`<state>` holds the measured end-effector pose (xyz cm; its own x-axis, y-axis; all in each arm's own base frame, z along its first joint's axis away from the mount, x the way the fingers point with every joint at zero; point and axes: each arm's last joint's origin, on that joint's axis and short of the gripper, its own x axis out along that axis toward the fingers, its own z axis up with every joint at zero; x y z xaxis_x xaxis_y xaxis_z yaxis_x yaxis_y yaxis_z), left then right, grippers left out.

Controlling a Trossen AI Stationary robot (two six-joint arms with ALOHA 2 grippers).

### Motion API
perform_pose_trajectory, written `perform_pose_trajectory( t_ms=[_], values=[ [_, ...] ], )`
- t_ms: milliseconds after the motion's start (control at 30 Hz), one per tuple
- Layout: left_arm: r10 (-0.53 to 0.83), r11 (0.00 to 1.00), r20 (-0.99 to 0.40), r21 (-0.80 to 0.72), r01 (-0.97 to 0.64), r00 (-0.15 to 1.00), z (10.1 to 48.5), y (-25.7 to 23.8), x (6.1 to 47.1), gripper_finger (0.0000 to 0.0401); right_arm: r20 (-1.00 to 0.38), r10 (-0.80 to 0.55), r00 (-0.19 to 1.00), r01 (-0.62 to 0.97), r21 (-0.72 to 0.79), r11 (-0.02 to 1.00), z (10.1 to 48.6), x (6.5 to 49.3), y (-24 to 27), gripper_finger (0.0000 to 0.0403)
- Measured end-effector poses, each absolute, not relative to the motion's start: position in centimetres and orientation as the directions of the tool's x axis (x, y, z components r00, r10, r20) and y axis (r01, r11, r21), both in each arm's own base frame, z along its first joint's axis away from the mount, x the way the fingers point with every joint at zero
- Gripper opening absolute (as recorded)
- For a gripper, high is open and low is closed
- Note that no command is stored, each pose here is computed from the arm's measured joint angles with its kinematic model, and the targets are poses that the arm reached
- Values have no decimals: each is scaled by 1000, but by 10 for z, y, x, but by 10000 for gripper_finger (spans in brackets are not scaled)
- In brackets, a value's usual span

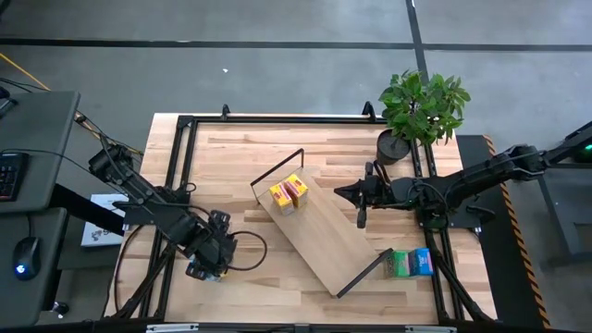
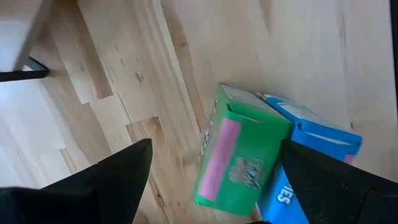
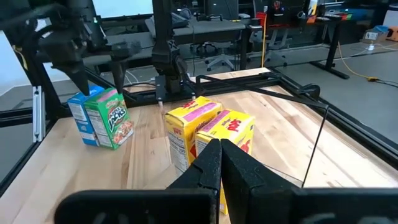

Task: Stack cereal on shelf
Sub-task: Put the left green cereal box on the shelf

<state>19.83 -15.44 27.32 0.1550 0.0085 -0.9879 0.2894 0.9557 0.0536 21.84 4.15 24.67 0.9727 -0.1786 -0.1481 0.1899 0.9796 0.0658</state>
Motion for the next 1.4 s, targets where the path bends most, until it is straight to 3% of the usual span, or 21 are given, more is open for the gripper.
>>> perform_pose_trajectory(
  t_ms=[500,667,1100,1400],
  values=[
    [-16,996,-908,21,84,419,318,-131,171,344,-149,-177,973,189,64,980,247,218,42,1],
    [-67,993,-874,-10,119,482,320,-139,177,344,-156,-178,972,189,61,980,246,218,41,1],
    [-87,965,-890,37,260,448,303,-167,184,344,-162,-178,971,190,61,980,245,218,41,1],
    [-77,969,-877,46,242,474,303,-179,173,344,-163,-178,970,190,60,980,245,218,41,1]
  ],
)
